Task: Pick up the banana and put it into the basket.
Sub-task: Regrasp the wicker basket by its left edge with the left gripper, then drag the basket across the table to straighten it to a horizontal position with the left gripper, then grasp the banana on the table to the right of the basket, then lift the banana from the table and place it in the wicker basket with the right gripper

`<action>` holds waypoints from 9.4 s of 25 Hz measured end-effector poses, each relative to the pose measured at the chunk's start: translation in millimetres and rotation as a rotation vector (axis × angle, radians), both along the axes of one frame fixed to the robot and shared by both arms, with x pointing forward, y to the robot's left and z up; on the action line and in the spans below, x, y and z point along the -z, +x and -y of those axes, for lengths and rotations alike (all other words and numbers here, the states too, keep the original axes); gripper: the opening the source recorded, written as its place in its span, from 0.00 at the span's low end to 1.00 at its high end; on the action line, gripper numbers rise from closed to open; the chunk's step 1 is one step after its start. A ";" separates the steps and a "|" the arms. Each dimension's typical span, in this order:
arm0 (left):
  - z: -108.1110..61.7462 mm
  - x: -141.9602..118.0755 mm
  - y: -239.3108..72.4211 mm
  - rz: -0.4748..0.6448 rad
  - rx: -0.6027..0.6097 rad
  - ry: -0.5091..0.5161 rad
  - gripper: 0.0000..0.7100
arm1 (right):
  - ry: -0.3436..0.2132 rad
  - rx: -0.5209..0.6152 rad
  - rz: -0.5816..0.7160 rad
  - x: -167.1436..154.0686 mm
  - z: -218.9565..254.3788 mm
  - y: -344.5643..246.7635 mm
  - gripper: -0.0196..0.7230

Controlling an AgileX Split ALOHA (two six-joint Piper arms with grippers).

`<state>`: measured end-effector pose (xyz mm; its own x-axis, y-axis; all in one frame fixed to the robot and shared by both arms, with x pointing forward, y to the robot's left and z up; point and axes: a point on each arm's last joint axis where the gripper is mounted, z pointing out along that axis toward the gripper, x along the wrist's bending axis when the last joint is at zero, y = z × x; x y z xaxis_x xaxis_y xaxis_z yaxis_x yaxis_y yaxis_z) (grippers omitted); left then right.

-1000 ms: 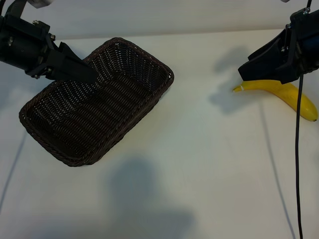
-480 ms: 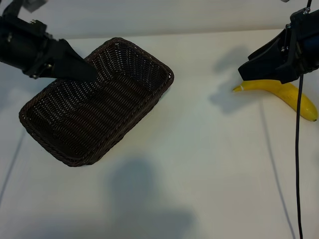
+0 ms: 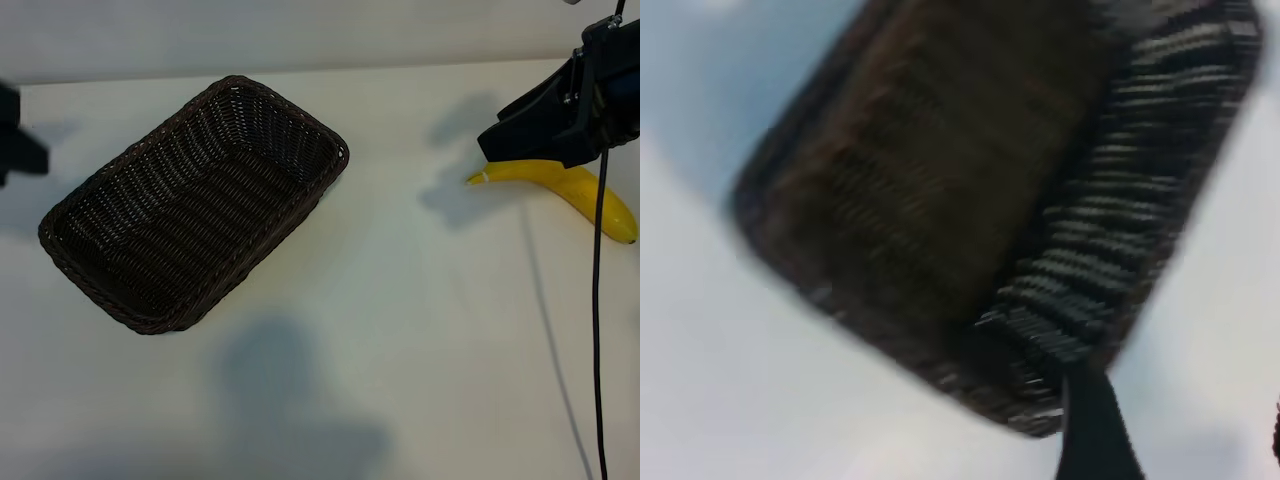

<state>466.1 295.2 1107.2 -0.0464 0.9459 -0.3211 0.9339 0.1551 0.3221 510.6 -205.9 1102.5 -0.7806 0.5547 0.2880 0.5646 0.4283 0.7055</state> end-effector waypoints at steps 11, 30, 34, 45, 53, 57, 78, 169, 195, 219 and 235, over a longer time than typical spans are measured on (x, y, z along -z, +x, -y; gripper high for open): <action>-12.3 92.3 -6.3 -0.104 -0.307 0.036 0.66 | 0.000 0.005 0.005 -0.1 0.2 0.6 0.59; -11.8 155.7 41.5 -0.169 -0.472 -0.088 0.66 | 0.001 0.013 0.003 -0.2 0.3 1.1 0.59; -11.1 176.8 46.4 -0.238 -0.485 -0.097 0.59 | 0.001 0.015 0.004 -0.2 0.3 1.2 0.59; -4.2 158.7 64.4 -0.233 -0.120 -0.085 0.26 | 0.004 0.034 0.003 -0.3 0.6 2.4 0.59; 1.9 106.1 103.5 -0.165 0.019 -0.089 0.26 | 0.005 0.034 0.000 -0.3 0.6 2.2 0.59; 33.9 117.5 131.1 -0.221 0.158 -0.090 0.26 | 0.009 0.034 -0.002 -0.5 0.4 2.1 0.59; 88.3 187.6 177.8 -0.388 0.255 -0.027 0.25 | 0.015 0.027 -0.010 -0.8 -0.2 1.2 0.59; 44.4 54.2 62.5 -0.001 0.399 -0.264 0.83 | -0.690 0.224 0.077 173.1 49.9 108.0 0.78; 44.0 54.2 63.8 0.010 0.390 -0.259 0.83 | -0.499 0.351 -0.028 42.3 46.8 95.7 0.59; 45.6 54.1 58.4 -0.038 0.421 -0.283 0.83 | -0.262 -0.019 -0.136 45.2 -128.7 55.3 0.59; 46.1 53.7 57.8 -0.042 0.426 -0.291 0.82 | -0.349 0.028 -0.151 56.1 -126.7 65.7 0.85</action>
<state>523.9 249.1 1053.5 0.3051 0.7556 -0.5797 0.9448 -0.1641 0.2835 576.4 -79.2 1046.4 -0.7271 0.6601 0.1889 0.6660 0.6113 0.4275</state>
